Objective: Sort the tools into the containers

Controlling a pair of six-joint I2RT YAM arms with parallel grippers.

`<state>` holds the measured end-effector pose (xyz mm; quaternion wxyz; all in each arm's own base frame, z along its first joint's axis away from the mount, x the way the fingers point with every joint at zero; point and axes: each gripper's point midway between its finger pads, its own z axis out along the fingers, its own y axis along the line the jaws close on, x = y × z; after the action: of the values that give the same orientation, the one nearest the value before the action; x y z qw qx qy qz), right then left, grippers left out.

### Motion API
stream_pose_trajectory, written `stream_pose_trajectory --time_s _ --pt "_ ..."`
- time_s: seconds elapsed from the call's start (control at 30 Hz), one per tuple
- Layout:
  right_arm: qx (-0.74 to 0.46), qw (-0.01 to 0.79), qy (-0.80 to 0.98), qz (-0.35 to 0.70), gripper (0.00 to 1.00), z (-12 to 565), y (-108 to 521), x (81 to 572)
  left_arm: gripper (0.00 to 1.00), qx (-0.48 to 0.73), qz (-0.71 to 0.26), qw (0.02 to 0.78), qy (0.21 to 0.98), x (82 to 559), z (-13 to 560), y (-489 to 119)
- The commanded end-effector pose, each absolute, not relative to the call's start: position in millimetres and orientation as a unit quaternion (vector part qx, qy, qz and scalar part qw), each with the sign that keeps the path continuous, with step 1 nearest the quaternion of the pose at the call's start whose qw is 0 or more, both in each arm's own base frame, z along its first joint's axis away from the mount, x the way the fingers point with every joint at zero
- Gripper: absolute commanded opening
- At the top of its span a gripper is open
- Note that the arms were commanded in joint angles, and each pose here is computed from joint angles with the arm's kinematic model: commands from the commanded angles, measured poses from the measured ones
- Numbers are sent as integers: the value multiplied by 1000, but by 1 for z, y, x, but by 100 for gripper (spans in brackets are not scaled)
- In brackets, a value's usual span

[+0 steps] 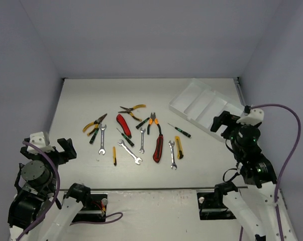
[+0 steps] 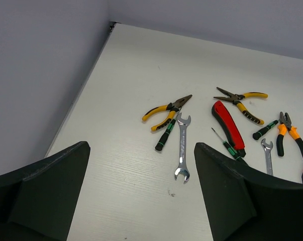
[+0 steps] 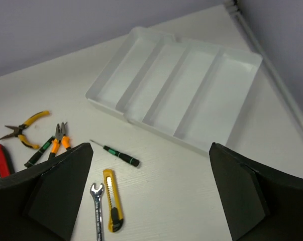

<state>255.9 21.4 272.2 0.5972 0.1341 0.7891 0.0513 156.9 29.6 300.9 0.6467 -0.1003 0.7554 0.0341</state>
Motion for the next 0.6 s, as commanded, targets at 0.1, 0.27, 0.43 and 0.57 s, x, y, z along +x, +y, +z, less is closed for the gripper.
stream_pose_trajectory --time_s 0.1,0.27,0.43,0.57 --pt "141 464 869 101 94 193 100 301 83 -117 -12 631 767 199 296 3" --pt "106 432 892 81 86 157 169 293 83 -118 -10 615 779 207 281 0" --pt "106 397 909 71 75 113 216 286 83 -113 6 616 779 204 274 6" --pt "93 362 926 50 71 73 245 285 83 -117 8 622 775 200 273 9"
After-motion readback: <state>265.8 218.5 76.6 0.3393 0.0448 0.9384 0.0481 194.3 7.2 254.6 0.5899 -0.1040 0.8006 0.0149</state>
